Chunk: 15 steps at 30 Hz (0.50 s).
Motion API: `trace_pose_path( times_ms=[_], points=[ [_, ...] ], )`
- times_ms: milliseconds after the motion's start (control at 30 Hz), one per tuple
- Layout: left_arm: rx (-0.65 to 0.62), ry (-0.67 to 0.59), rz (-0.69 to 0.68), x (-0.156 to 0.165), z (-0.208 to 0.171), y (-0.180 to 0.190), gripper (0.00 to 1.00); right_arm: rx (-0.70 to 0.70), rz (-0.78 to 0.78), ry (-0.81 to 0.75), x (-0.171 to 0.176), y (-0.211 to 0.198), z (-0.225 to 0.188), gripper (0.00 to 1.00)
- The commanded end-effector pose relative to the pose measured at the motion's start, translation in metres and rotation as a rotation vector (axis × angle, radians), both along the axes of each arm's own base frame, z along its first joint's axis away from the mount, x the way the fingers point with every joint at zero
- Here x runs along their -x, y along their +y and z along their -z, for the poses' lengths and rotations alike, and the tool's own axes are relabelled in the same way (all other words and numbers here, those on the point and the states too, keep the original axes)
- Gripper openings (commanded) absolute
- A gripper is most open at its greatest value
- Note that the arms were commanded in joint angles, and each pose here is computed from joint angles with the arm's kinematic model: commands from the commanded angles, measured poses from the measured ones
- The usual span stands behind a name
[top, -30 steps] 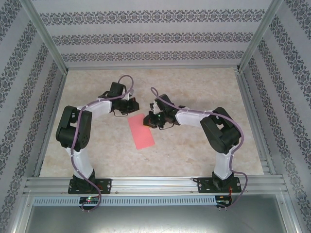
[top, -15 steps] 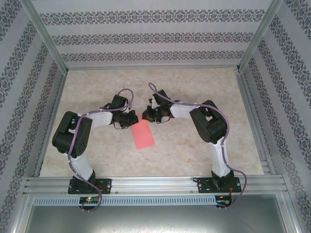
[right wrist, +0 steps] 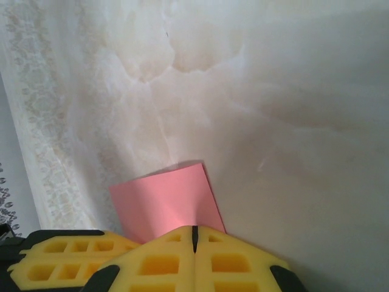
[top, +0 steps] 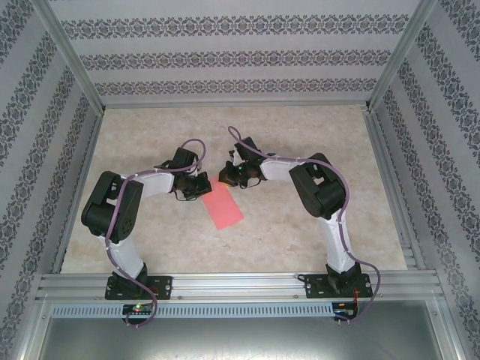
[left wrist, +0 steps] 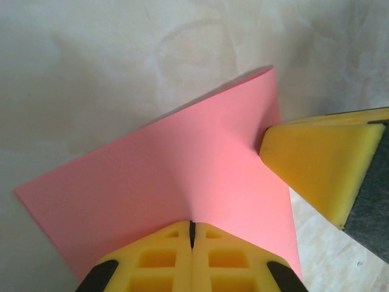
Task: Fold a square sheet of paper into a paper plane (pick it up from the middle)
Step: First fold in half a square sheet of paper at the center of the table.
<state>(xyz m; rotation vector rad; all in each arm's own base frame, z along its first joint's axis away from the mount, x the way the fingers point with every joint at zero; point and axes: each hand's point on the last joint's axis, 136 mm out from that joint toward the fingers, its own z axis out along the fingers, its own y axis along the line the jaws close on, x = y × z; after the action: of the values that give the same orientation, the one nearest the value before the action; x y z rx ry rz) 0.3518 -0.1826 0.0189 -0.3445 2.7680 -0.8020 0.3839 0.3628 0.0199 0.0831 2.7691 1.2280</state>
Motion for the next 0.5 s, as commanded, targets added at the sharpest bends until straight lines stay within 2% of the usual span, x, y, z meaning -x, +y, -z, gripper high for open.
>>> trace_pose_path(
  times_ms=[0, 300, 467],
  points=[
    [-0.103, 0.135, 0.011, 0.029, 0.030, 0.016, 0.00, 0.018, 0.051, -0.020, -0.017, -0.003, 0.007, 0.00],
    [-0.118, 0.157, 0.025, 0.032, 0.035, 0.017, 0.00, -0.001, 0.050, -0.034, -0.033, 0.017, 0.003, 0.00],
    [-0.122, 0.163, 0.021, 0.034, 0.036, 0.020, 0.00, 0.046, 0.107, -0.027, -0.044, 0.005, 0.014, 0.00]
  ],
)
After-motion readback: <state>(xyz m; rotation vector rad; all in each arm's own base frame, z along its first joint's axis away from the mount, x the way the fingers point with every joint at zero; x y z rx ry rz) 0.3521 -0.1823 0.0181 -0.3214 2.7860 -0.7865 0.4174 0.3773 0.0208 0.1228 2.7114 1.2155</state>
